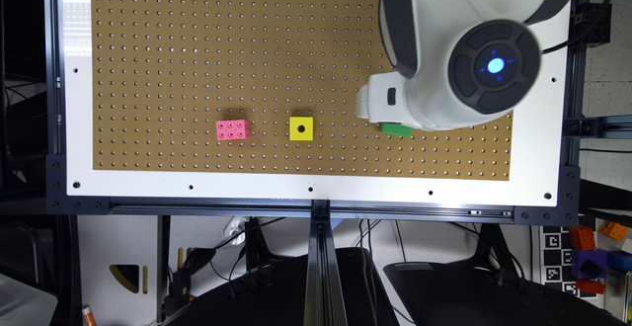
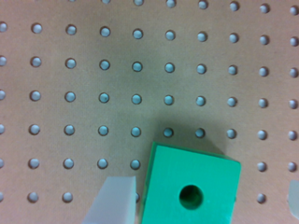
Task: Pick up green block.
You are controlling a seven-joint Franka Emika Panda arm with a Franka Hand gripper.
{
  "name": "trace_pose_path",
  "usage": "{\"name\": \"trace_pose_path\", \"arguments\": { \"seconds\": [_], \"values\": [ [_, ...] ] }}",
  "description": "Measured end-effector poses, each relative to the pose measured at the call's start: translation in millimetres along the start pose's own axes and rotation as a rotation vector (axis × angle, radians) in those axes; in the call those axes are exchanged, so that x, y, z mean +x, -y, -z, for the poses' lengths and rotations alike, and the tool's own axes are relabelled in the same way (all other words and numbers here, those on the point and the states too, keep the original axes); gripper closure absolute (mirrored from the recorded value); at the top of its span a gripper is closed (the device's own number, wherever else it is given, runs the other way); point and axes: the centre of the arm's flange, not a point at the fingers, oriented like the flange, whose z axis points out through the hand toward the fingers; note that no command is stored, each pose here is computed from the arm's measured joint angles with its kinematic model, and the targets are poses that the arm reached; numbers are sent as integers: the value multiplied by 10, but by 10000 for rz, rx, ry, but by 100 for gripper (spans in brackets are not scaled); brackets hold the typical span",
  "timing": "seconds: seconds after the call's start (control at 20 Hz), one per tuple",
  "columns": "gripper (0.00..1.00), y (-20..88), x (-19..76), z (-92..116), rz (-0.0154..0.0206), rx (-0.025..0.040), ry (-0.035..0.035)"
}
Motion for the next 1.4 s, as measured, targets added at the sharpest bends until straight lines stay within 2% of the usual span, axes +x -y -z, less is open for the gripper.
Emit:
{"name": "trace_pose_path", "arguments": {
  "seconds": [0.1,0.2,0.6,0.7,0.8,0.85,0.9,0.95,1.0,1.2,1.25,1.4],
  "values": [
    [0,-14,17,-173,-8,26,15],
    [0,2,36,-237,-7,52,23],
    [0,71,80,-165,-16,214,-78],
    [0,71,81,-166,-17,214,-76],
    [0,54,80,-258,-11,149,-10],
    [0,37,88,-368,-9,127,36],
    [0,30,98,-446,-14,132,59],
    [0,37,116,-507,-10,143,59],
    [0,65,133,-481,-16,142,36],
    [0,85,148,-494,-16,160,35],
    [100,83,149,-495,-17,159,36],
    [100,83,149,-495,-17,159,36]
  ]
}}
